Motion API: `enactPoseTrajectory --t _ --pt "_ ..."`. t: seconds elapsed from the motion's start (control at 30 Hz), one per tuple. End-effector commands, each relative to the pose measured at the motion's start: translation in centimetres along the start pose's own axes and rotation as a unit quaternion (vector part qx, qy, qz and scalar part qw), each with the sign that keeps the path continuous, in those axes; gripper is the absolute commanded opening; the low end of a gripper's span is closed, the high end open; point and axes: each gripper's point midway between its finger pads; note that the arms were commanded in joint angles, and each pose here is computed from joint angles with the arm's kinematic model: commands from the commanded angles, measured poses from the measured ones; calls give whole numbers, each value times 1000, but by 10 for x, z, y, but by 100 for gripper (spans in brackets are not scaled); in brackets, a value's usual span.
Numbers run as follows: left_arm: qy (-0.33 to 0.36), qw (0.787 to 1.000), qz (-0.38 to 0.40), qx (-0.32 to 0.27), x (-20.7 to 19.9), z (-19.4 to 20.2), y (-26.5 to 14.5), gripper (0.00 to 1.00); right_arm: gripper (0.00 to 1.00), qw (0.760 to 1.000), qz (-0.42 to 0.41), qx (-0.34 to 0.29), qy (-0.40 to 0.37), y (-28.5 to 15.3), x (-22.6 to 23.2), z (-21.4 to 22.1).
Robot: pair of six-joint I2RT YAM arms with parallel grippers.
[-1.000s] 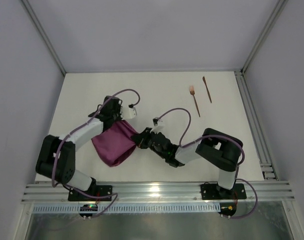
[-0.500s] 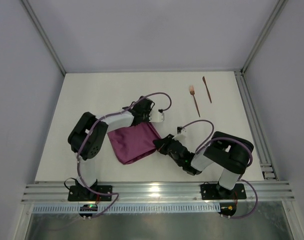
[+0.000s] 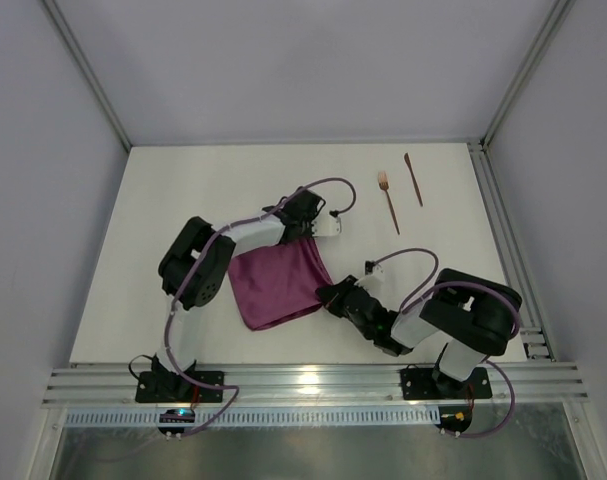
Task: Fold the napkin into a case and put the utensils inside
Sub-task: Turn over the upper triangle folded napkin at the center of the board.
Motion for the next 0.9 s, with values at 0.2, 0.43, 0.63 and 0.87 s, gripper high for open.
enactPoseTrajectory --t 0.2,0.43,0.63,0.87 --pt "-169 983 -29 -59 48 -12 -80 61 4 999 47 -1 5 -10 -29 2" --pt "-185 972 117 -81 -49 19 -156 51 4 999 49 -5 6 -12 -29 -4" --pt "-95 977 185 -47 -150 49 -158 54 4 998 52 2 -16 -10 -25 -4" --pt "-70 963 249 -79 -194 47 -166 52 4 998 56 12 -14 -11 -26 -1"
Point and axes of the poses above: each gripper's point midway between its finger pads, its own y axis out along the fingers, its own x axis along the line the jaws close on, z = x × y, and after that the axes turned 5 degrees about -y, right-handed
